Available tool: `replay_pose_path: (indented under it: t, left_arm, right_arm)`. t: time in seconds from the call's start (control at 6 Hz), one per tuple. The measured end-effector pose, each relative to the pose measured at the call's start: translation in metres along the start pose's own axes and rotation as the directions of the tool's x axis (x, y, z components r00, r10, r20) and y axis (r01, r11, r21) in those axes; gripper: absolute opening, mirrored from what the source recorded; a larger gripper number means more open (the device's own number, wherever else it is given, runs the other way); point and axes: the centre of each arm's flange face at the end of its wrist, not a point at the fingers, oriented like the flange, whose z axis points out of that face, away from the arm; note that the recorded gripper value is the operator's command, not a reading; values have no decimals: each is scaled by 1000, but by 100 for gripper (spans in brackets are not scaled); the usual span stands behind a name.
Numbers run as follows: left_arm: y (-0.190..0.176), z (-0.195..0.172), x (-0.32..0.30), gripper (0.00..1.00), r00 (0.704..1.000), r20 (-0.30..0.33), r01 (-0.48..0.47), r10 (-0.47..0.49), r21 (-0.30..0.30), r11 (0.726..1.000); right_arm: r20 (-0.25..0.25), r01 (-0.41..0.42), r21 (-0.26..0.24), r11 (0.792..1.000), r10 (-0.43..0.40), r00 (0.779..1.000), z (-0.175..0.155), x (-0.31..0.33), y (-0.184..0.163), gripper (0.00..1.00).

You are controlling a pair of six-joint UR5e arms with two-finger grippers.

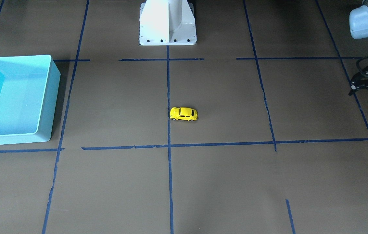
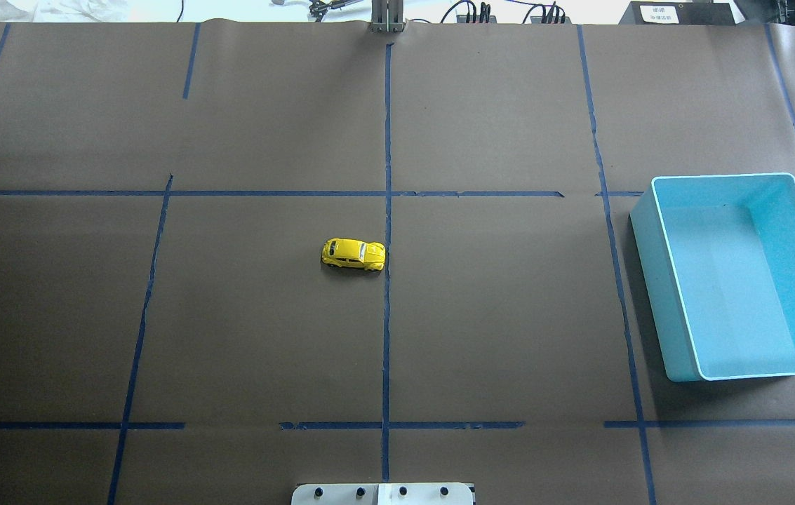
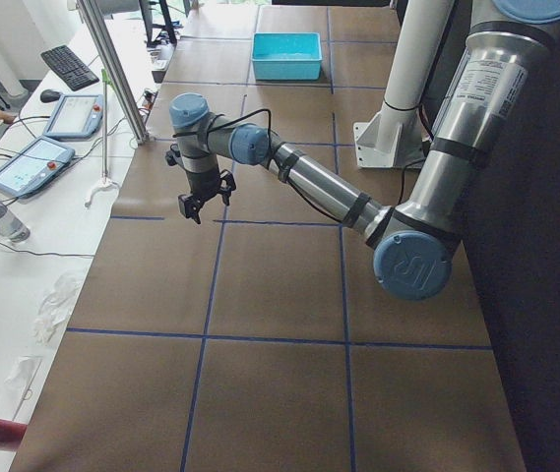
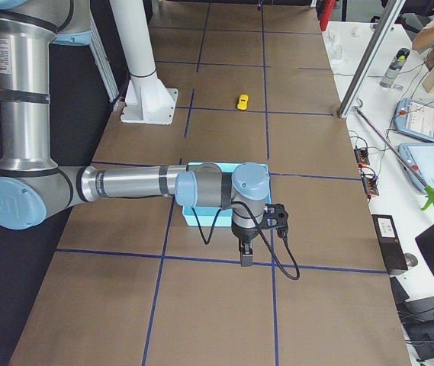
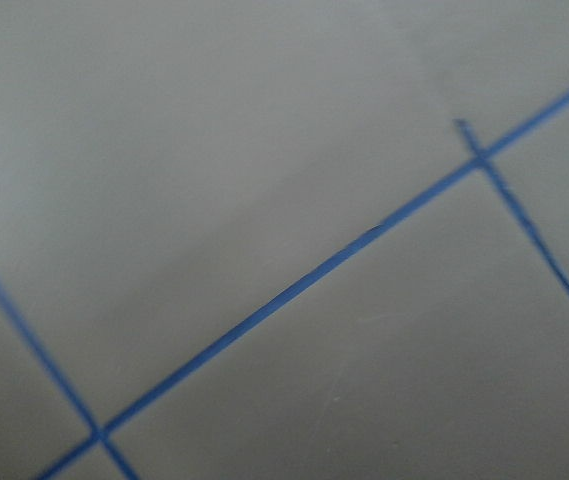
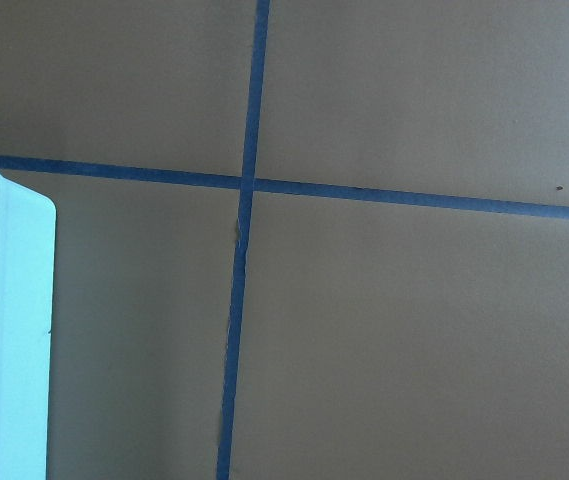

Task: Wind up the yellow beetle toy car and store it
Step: 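Move the left gripper over the yellow beetle toy car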

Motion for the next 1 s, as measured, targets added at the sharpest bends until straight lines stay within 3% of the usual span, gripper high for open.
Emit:
replay_pose_path:
  t: [0.17,0.33,0.5,1.0]
  left_arm:
    - [-21,-5,25,100,986,6,-166,166,38,985]
    - [-49,8,67,100,935,1,-353,354,71,933]
    - [-74,30,108,100,865,-9,-500,502,84,862]
    - [-139,55,190,100,731,-12,-677,683,117,727]
  right_arm:
    - [0,0,0,1000,0,1000,0,0,0,100]
    - [0,0,0,1000,0,1000,0,0,0,100]
    - [0,-1,0,1000,1,1000,0,0,0,100]
    - [0,-4,0,1000,4,1000,0,0,0,100]
